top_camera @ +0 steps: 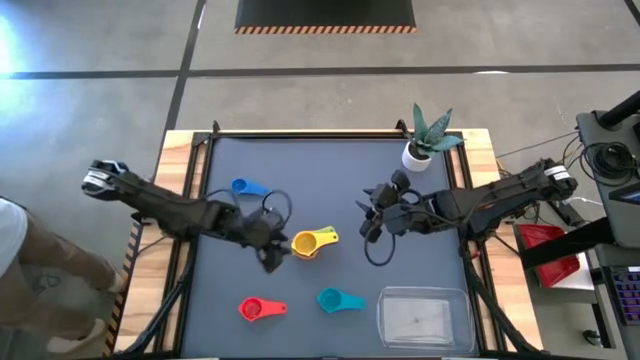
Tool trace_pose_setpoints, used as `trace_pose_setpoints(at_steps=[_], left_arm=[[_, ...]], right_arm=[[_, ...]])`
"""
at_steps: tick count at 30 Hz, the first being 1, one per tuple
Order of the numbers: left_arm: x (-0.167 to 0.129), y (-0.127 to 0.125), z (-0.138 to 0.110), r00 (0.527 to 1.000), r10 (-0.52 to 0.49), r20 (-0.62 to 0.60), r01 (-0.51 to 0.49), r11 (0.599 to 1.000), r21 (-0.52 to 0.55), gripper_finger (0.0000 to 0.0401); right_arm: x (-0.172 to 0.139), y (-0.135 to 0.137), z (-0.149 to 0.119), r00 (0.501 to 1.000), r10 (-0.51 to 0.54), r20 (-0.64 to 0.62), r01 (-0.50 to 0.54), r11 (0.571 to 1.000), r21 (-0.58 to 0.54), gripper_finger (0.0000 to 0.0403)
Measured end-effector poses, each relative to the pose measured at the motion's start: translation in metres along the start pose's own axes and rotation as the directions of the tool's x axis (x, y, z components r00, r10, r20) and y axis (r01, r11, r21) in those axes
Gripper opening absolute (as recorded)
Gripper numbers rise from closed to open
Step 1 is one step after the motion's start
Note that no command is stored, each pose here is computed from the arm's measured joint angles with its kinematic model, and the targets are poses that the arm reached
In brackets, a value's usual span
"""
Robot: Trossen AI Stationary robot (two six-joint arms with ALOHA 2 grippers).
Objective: Nest measuring cups in basket
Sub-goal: Stack the light blue measuring cup on top of the yellow measuring cup
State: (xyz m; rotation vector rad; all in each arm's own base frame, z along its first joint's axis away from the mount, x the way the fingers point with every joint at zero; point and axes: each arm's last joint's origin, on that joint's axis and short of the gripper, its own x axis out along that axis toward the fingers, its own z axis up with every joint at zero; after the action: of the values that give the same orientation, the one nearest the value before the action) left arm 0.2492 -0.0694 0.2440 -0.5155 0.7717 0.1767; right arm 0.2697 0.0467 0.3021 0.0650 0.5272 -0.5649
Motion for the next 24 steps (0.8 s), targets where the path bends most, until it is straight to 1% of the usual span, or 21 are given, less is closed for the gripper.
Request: trace_pose_setpoints(at_steps=[2,5,8,11,14,18,20,24], left_arm=[[-0.009,-0.006,-0.012,0.997,-0.056,-0.047,0.061,0.993,0.097,0.0178],[-0.018,-0.014,-0.033,0.981,-0.101,-0.166,0.133,0.972,0.192,0.0174],[-0.023,-0.021,-0.058,0.956,-0.082,-0.282,0.165,0.944,0.285,0.0170],[-0.024,-0.029,-0.083,0.932,-0.049,-0.359,0.187,0.914,0.359,0.0170],[-0.018,-0.034,-0.103,0.918,-0.001,-0.397,0.176,0.897,0.405,0.0170],[-0.006,-0.037,-0.119,0.900,0.060,-0.433,0.153,0.885,0.439,0.0181],[0.000,-0.037,-0.123,0.892,0.090,-0.443,0.139,0.878,0.458,0.0190],[0.008,-0.043,-0.124,0.889,0.113,-0.443,0.143,0.852,0.504,0.0211]], right_arm=[[-0.003,0.004,-0.001,1.000,0.016,0.001,-0.016,1.000,0.000,0.0167],[-0.007,0.008,-0.003,0.999,0.035,0.003,-0.035,0.999,-0.001,0.0167],[-0.008,0.010,-0.004,0.999,0.042,0.003,-0.042,0.999,0.010,0.0167],[-0.008,0.010,-0.005,0.999,0.042,0.003,-0.042,0.999,0.013,0.0167],[-0.008,0.010,-0.005,0.999,0.041,0.003,-0.041,0.999,0.018,0.0167],[-0.008,0.010,-0.005,0.999,0.041,0.003,-0.041,0.999,0.023,0.0167],[-0.008,0.010,-0.005,0.999,0.043,0.002,-0.043,0.999,0.024,0.0167],[-0.008,0.010,-0.005,0.999,0.049,-0.001,-0.049,0.998,0.027,0.0167]])
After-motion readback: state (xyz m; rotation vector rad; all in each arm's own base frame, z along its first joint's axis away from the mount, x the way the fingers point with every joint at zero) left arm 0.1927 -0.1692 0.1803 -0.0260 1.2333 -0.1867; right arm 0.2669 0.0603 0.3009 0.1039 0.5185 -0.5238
